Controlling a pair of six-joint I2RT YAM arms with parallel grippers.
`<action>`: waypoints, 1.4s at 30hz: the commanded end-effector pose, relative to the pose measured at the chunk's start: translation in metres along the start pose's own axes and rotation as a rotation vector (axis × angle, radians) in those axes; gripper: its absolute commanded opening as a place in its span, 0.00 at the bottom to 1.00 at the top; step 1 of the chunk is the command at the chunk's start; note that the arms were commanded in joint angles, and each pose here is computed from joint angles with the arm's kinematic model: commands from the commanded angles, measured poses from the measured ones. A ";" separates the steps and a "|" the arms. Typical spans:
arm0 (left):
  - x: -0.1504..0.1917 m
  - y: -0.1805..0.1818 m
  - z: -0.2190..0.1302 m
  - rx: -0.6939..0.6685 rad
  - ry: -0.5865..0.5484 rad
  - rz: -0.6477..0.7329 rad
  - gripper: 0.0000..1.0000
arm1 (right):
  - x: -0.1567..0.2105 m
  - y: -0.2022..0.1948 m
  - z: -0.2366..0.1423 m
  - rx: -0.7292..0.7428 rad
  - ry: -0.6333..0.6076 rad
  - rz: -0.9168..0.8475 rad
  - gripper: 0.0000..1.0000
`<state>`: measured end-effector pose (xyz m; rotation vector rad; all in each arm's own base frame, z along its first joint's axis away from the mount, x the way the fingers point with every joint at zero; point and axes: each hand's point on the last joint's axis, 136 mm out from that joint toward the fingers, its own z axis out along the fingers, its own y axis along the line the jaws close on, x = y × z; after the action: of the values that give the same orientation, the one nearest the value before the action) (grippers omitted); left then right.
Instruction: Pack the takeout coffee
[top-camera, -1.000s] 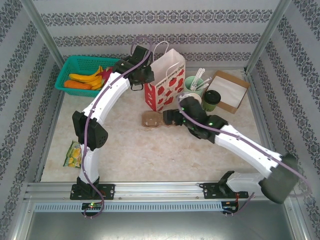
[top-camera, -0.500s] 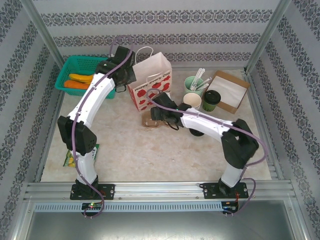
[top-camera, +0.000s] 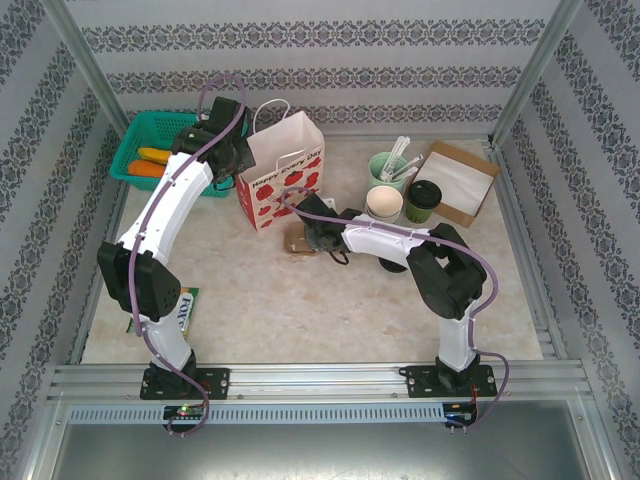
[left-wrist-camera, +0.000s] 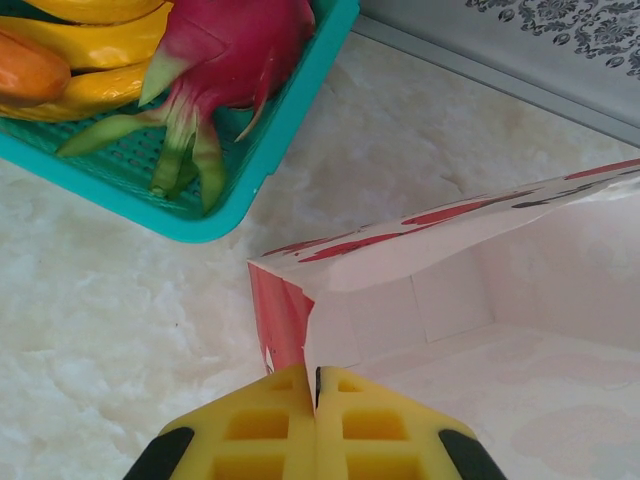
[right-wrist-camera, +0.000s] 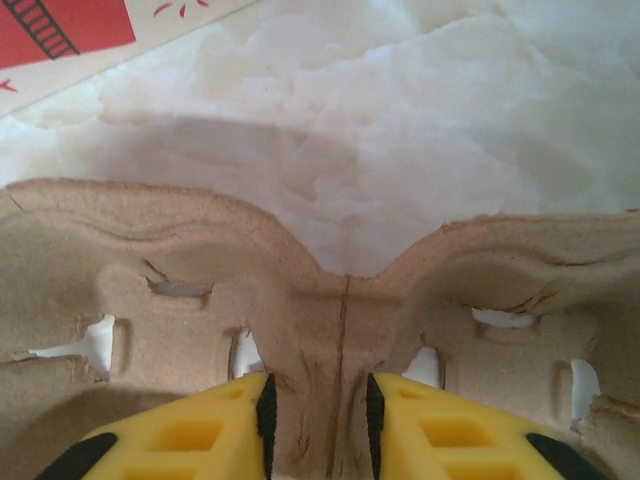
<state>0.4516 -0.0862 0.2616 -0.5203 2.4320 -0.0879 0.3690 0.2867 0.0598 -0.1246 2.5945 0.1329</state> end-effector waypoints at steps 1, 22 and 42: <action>-0.003 0.004 -0.005 0.001 -0.018 -0.013 0.00 | -0.005 -0.004 -0.001 0.042 -0.016 0.017 0.30; 0.002 -0.012 -0.010 0.102 0.007 -0.031 0.00 | 0.008 -0.016 0.001 0.075 0.023 -0.012 0.17; 0.018 -0.012 -0.017 0.139 0.065 -0.007 0.00 | 0.031 -0.018 -0.048 -0.043 0.054 -0.101 0.00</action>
<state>0.4450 -0.1043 0.2612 -0.4873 2.4362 -0.2453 0.3412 0.2640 0.0599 -0.1897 2.6417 0.0925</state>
